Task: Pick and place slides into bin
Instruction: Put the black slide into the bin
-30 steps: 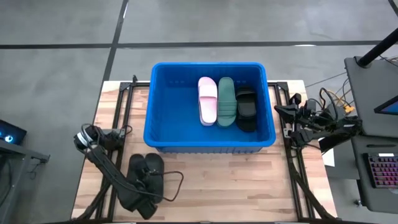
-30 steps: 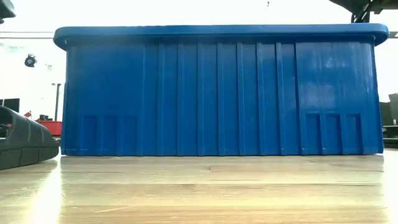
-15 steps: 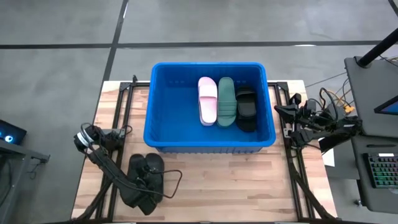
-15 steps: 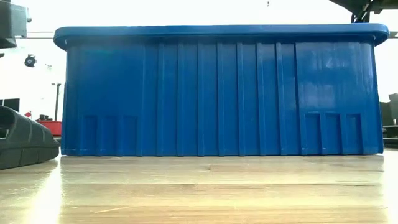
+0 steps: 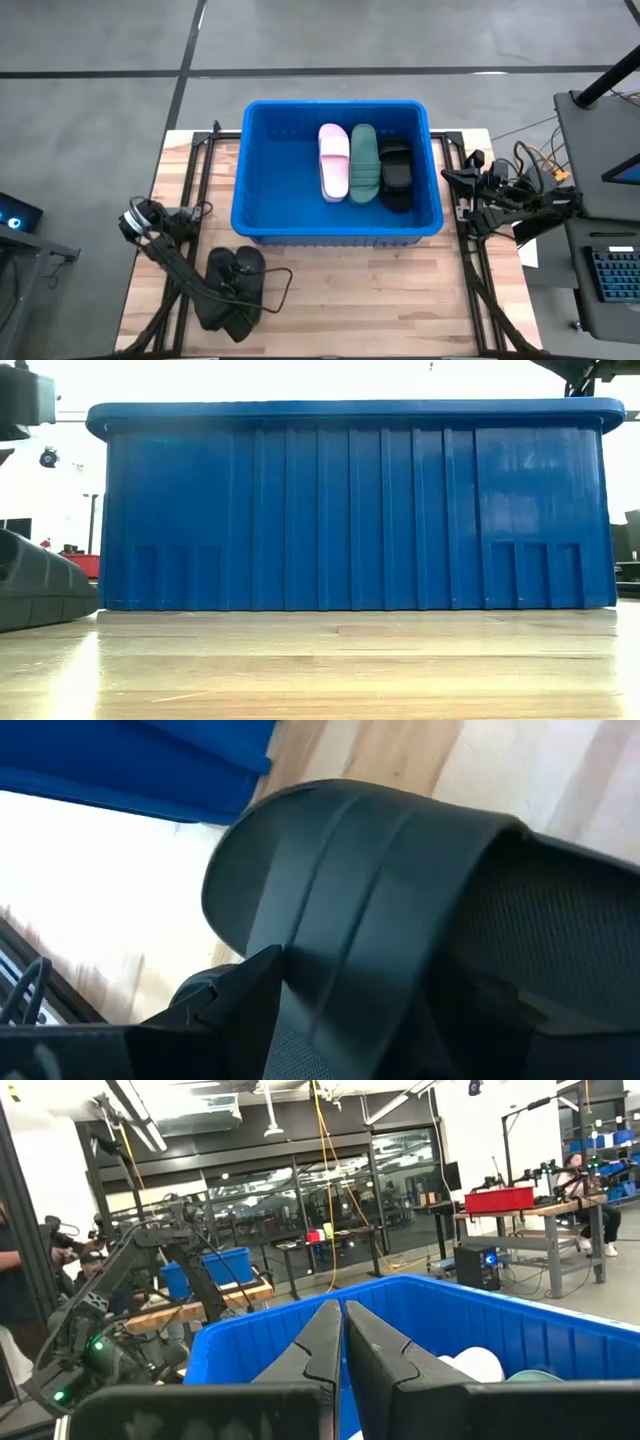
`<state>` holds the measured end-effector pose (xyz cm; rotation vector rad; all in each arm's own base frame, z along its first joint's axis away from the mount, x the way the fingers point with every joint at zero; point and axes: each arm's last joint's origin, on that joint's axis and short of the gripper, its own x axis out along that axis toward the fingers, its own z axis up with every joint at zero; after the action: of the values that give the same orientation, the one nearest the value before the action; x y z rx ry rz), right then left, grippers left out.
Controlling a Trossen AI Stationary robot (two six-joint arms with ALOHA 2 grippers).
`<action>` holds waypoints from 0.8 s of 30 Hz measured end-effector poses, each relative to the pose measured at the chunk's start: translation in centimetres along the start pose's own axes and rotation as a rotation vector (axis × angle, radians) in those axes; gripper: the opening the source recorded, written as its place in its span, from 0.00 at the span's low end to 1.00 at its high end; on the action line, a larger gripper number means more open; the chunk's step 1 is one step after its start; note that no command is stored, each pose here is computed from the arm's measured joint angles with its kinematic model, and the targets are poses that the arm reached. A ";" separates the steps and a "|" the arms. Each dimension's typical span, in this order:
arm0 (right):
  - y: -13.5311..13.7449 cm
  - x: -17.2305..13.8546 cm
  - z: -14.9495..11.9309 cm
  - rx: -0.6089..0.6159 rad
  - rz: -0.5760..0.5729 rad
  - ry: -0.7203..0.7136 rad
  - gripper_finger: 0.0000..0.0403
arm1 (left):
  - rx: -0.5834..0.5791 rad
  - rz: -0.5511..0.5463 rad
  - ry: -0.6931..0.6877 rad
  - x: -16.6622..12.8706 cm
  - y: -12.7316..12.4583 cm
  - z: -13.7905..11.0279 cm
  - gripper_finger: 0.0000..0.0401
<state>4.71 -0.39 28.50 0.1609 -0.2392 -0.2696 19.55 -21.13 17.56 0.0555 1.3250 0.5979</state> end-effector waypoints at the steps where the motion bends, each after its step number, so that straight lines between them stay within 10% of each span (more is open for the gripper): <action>1: 0.0 0.0 0.0 0.000 0.000 0.000 0.02 | -0.009 0.001 0.001 0.0 0.0 0.1 0.56; 24: 0.0 0.0 0.0 0.000 0.000 -0.001 0.02 | 0.083 -0.116 -0.027 -3.7 -0.7 2.0 0.02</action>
<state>4.70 -0.39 28.51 0.1605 -0.2398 -0.2701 21.25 -22.76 21.11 0.0537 1.3171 0.4431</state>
